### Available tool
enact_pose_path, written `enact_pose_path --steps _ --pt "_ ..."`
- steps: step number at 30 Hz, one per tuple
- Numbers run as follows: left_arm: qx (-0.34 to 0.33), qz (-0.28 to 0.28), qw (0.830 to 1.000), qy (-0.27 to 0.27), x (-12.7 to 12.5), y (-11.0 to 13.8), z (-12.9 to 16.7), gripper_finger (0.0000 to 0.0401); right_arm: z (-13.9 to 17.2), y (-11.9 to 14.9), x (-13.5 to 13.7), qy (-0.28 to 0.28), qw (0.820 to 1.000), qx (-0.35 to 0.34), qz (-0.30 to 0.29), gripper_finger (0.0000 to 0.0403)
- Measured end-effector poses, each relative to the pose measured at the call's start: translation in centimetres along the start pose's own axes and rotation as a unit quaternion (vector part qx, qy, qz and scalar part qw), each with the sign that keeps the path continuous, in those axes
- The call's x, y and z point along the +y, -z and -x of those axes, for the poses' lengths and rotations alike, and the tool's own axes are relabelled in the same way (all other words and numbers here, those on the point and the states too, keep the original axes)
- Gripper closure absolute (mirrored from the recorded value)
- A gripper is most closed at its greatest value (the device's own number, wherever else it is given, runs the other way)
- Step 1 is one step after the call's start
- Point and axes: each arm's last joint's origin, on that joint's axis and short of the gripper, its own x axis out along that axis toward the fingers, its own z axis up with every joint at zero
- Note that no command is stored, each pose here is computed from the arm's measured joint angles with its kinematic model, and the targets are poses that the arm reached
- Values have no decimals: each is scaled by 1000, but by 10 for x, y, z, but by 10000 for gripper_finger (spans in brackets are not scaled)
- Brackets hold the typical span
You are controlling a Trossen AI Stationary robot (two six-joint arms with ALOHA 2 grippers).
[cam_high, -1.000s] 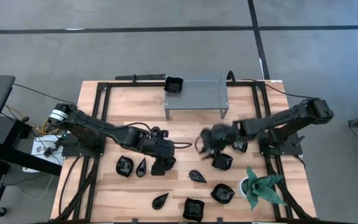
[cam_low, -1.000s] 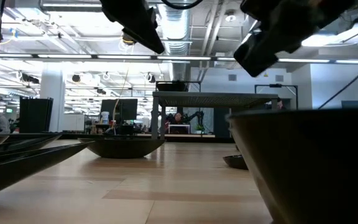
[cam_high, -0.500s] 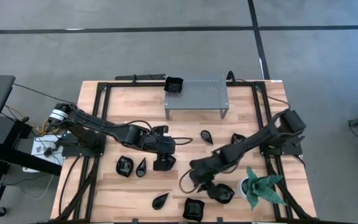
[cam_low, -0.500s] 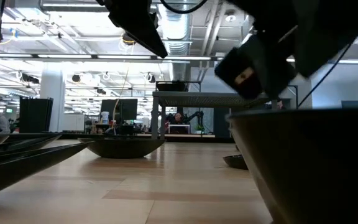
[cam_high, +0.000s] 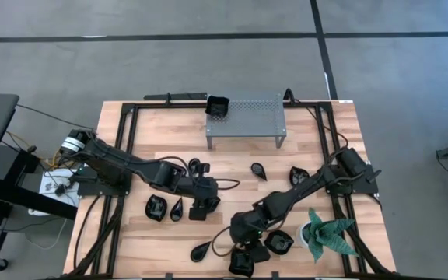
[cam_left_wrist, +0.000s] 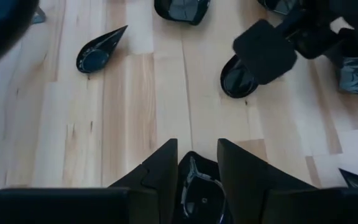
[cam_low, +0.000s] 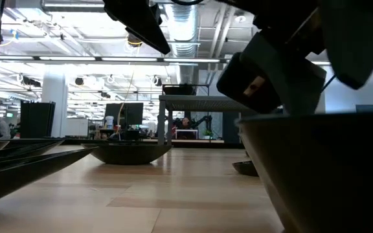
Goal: Pick & Place Mini shaped plates
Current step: Stack the distorted square plate on top of the distorted plate on the shelf
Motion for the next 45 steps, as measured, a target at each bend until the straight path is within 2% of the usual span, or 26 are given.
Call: enact_pose_path --steps 14,27,31,38,45 --pt "0 -1 1000 1 -1 0 0 286 -2 3 0 22 1000 7 -5 284" --pt "1 -4 1000 1 -1 0 0 286 -27 12 -13 22 999 30 -26 289" --pt "0 -5 1000 1 -1 0 1 286 -27 13 -13 22 999 33 -24 313" --pt "1 -9 1000 1 -1 0 1 286 -27 13 -13 13 999 39 -25 395" --pt "1 -9 1000 1 -1 0 1 286 -17 12 -12 16 998 44 -30 400"
